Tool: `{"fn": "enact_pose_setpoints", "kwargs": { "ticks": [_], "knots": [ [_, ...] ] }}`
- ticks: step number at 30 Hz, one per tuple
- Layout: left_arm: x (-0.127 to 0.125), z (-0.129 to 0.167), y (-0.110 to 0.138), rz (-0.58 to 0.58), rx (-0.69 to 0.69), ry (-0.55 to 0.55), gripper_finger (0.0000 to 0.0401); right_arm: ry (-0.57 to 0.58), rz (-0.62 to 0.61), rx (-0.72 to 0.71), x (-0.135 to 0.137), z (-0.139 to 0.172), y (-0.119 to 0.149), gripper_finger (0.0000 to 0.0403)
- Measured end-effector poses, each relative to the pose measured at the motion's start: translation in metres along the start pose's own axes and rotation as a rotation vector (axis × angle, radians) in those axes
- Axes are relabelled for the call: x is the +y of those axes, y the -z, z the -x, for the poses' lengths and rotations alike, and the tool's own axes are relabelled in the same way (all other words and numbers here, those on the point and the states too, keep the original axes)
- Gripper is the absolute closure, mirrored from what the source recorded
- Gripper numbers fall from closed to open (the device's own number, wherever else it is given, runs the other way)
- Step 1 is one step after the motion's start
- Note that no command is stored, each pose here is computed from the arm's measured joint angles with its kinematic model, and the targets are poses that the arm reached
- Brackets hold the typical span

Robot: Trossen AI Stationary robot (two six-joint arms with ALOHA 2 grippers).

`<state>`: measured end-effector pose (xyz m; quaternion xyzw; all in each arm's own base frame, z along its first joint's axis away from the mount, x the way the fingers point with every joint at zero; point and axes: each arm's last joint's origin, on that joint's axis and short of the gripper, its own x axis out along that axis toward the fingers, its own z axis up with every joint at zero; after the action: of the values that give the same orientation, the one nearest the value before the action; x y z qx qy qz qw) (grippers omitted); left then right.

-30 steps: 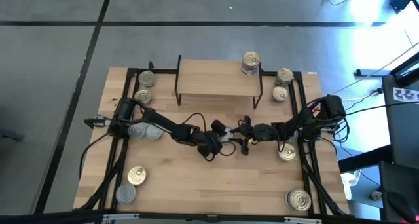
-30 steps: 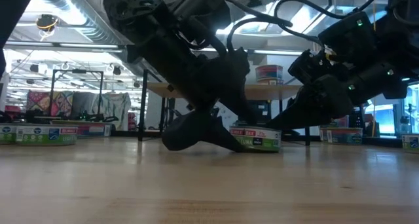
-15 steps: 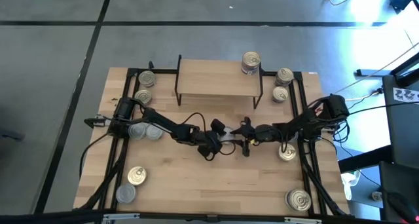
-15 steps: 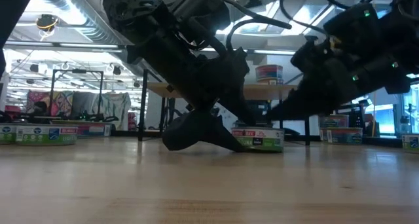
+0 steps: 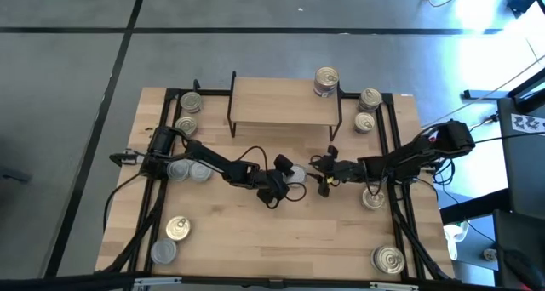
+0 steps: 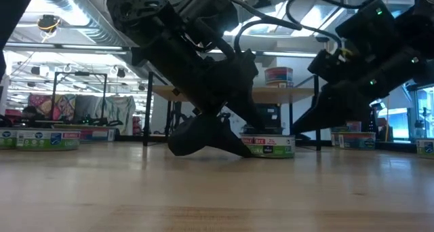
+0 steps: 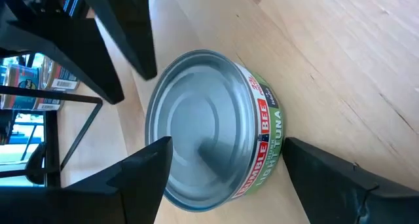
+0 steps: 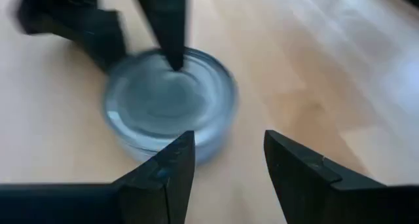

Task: Stack canned seafood by type on shelf
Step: Put the green white tuna can on the shelf

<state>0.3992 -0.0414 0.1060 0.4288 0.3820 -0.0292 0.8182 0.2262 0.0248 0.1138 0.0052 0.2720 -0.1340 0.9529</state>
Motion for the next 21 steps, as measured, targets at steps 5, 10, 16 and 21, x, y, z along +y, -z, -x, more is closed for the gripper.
{"fn": "enact_pose_setpoints", "kwargs": {
  "ticks": [5, 10, 16, 21],
  "knots": [
    [0.000, 0.000, -0.001, 0.004, -0.009, -0.008, 0.0107, 0.019, 0.010, 0.028, 0.000, -0.003, 0.005, 0.0221],
    [0.000, 0.000, -0.001, 0.000, -0.011, -0.008, 0.0107, 0.099, 0.002, 0.032, -0.002, -0.006, 0.009, 0.0221],
    [0.000, 0.000, -0.001, -0.001, -0.011, -0.006, 0.0107, 0.101, 0.000, -0.003, -0.002, -0.006, 0.005, 0.0221],
    [0.000, 0.000, -0.001, 0.006, -0.011, -0.006, 0.0107, -0.012, -0.068, -0.140, 0.003, -0.004, -0.012, 0.0221]
  ]
}}
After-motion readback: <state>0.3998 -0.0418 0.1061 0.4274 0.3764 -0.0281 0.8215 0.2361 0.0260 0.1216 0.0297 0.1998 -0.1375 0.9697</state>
